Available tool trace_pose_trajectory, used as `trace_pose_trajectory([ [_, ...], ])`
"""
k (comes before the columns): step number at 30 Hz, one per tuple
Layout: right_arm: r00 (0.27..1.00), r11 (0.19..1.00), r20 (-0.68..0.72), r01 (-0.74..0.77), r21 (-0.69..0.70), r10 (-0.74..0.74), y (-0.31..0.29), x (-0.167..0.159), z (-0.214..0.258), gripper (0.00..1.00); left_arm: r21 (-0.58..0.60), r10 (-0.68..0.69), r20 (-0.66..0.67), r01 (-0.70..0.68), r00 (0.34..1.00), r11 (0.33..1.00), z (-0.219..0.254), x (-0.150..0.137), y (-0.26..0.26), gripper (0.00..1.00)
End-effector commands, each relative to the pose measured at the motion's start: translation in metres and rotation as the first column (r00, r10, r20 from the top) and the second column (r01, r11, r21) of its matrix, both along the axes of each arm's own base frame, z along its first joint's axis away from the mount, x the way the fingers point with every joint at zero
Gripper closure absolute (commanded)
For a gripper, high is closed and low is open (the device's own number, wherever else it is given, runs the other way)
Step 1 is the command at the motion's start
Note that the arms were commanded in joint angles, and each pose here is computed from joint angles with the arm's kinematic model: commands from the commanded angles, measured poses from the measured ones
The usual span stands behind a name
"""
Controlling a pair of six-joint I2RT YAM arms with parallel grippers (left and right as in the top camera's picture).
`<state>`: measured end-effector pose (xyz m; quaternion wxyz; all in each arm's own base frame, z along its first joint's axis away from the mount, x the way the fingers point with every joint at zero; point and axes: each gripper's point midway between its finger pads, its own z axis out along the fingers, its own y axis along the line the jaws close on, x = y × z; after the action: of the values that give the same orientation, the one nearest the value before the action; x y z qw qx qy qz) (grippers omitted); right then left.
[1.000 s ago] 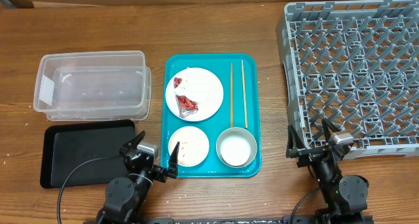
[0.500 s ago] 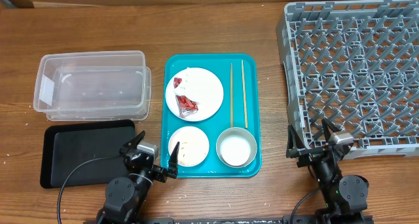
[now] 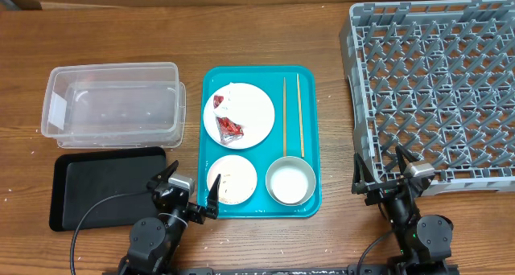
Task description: Sort waste into correct bins and load items into the dishwasher
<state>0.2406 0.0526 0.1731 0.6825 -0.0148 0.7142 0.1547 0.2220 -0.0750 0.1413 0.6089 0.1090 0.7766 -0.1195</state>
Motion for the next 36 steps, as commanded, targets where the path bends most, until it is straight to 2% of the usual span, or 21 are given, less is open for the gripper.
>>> trace_pose_trajectory([
  [1,1.0,1.0,0.003,0.008,0.001,-0.008,-0.002,0.0,-0.002,0.0,0.01,0.009,0.011,-0.009,1.0,1.0,0.001,0.001,0.002,0.0],
  [14,1.0,1.0,0.003,0.008,0.001,-0.008,-0.002,0.0,-0.002,0.0,0.009,0.043,0.054,-0.044,0.998,0.999,0.011,0.005,0.008,0.0],
  [16,1.0,1.0,0.003,0.008,0.001,-0.008,-0.002,0.0,-0.002,0.0,-0.07,-0.045,0.064,0.05,0.997,0.996,0.019,0.0,-0.01,0.0],
  [19,1.0,1.0,0.005,-0.011,0.009,0.011,0.002,0.0,-0.001,0.0,-0.11,-0.152,0.066,0.159,0.986,0.981,0.023,-0.008,-0.028,0.0],
  [21,0.993,0.989,0.006,-0.116,0.088,0.116,0.019,-0.006,0.004,0.0,-0.125,-0.22,0.116,0.234,0.969,0.964,0.036,-0.013,-0.039,0.0],
  [23,0.977,0.971,0.019,-0.213,0.109,0.212,0.034,-0.014,0.013,0.0,-0.141,-0.236,0.202,0.267,0.951,0.953,0.059,-0.015,-0.042,0.0],
  [26,0.965,0.959,0.028,-0.263,0.107,0.262,0.041,-0.025,0.037,0.0,-0.184,-0.212,0.271,0.267,0.939,0.946,0.094,-0.02,-0.039,0.0],
  [29,0.968,0.964,-0.048,-0.239,0.114,0.245,0.036,-0.039,0.065,0.0,-0.263,-0.129,0.174,0.172,0.976,0.949,0.116,-0.017,-0.026,0.0],
  [32,0.963,0.975,-0.169,-0.19,0.118,0.209,0.029,-0.048,0.089,0.0,-0.247,-0.137,0.04,0.143,0.99,0.958,0.132,-0.009,-0.029,0.0],
  [34,0.948,0.981,-0.258,-0.16,0.113,0.184,0.025,-0.049,0.105,0.0,-0.234,-0.165,-0.08,0.142,0.983,0.962,0.139,0.002,-0.038,0.0],
  [36,0.912,0.984,-0.372,-0.138,0.111,0.17,0.025,-0.042,0.12,0.0,-0.226,-0.213,-0.258,0.155,0.942,0.962,0.142,0.015,-0.052,0.0],
])
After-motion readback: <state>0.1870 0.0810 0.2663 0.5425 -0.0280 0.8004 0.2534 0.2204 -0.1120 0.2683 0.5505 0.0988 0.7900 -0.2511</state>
